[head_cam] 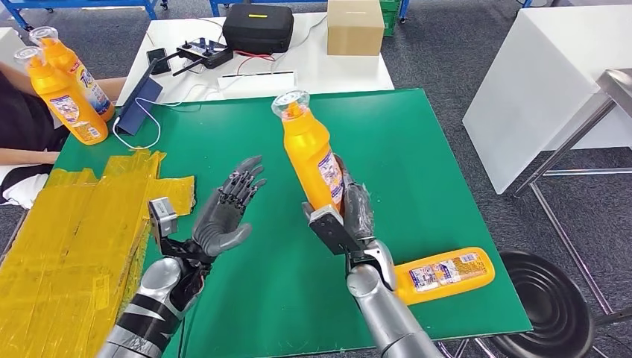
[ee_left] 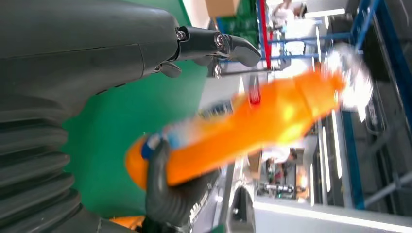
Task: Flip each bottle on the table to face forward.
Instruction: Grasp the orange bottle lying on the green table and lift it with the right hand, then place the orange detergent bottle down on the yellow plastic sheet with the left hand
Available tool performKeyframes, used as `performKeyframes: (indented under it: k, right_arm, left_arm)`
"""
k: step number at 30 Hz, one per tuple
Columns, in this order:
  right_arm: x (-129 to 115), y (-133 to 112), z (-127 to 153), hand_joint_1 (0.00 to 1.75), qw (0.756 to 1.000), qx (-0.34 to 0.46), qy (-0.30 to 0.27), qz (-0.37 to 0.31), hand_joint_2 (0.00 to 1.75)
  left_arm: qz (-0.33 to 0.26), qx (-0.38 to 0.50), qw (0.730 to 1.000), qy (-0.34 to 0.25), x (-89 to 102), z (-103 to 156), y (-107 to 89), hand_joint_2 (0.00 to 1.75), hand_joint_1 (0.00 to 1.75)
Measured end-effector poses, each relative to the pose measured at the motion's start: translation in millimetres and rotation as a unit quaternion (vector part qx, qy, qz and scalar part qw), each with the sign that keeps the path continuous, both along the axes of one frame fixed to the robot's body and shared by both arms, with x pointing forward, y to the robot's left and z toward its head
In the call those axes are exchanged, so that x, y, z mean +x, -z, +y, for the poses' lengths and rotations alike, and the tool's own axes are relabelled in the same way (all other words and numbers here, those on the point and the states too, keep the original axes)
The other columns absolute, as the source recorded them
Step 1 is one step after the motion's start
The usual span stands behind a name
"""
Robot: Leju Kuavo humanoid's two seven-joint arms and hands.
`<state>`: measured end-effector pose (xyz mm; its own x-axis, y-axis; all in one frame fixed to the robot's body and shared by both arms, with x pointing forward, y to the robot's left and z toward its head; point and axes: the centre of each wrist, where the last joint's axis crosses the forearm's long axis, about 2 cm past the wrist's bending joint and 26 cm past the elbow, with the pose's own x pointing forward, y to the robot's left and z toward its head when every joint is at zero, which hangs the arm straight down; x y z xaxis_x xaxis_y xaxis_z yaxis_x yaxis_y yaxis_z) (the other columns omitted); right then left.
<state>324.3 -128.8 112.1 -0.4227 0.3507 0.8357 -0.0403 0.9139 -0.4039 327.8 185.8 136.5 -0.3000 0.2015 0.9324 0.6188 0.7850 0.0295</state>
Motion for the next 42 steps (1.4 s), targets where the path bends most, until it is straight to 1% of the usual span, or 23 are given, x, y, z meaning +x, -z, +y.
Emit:
performKeyframes:
  k: [5,11,17,23,29,30,33,34,38,42]
  right_arm:
    - [-6.6,-1.8,34.2,1.75,0.998,-0.002,-0.067,0.006,1.75]
    - [-15.5,-3.6,64.7,1.75,0.993,-0.001,-0.122,0.006,1.75]
    - [-43.7,-1.5,100.6,1.75,0.978,-0.015,-0.206,-0.006,1.75]
    - [-55.1,-0.1,111.2,1.75,0.971,-0.049,-0.230,-0.029,1.75]
    - [-54.9,1.9,110.6,1.75,0.967,-0.073,-0.239,-0.043,1.75]
    - [-54.4,2.2,110.0,1.75,0.966,-0.077,-0.241,-0.044,1.75]
    - [-53.3,3.8,108.1,1.75,0.964,-0.087,-0.245,-0.045,1.75]
    - [-53.1,4.7,107.3,1.75,0.964,-0.090,-0.246,-0.045,1.75]
    - [-53.2,7.8,105.8,1.75,0.964,-0.096,-0.243,-0.042,1.75]
    - [-53.3,8.7,105.9,1.75,0.964,-0.099,-0.243,-0.042,1.75]
  left_arm:
    - [-0.004,-0.006,1.000,0.017,2.9,-8.0,-4.7,1.75,0.00]
    - [-0.001,-0.015,1.000,0.017,6.8,-7.3,-3.9,1.75,0.00]
    - [0.005,-0.013,1.000,0.006,15.8,-2.2,-3.6,1.75,0.00]
    - [0.017,-0.019,1.000,-0.007,16.7,6.0,5.6,1.75,0.00]
    - [0.023,-0.021,0.999,-0.011,15.4,8.6,10.5,1.75,0.00]
    - [0.024,-0.021,0.999,-0.013,15.2,8.9,11.1,1.75,0.03]
    - [0.029,-0.024,0.999,-0.022,13.6,10.3,13.9,1.75,1.34]
    - [0.031,-0.025,0.999,-0.027,12.6,10.8,15.1,1.75,1.75]
    - [0.035,-0.036,0.997,-0.054,7.6,11.1,18.1,1.75,1.75]
    - [0.037,-0.044,0.996,-0.065,5.4,10.7,18.0,1.75,1.75]
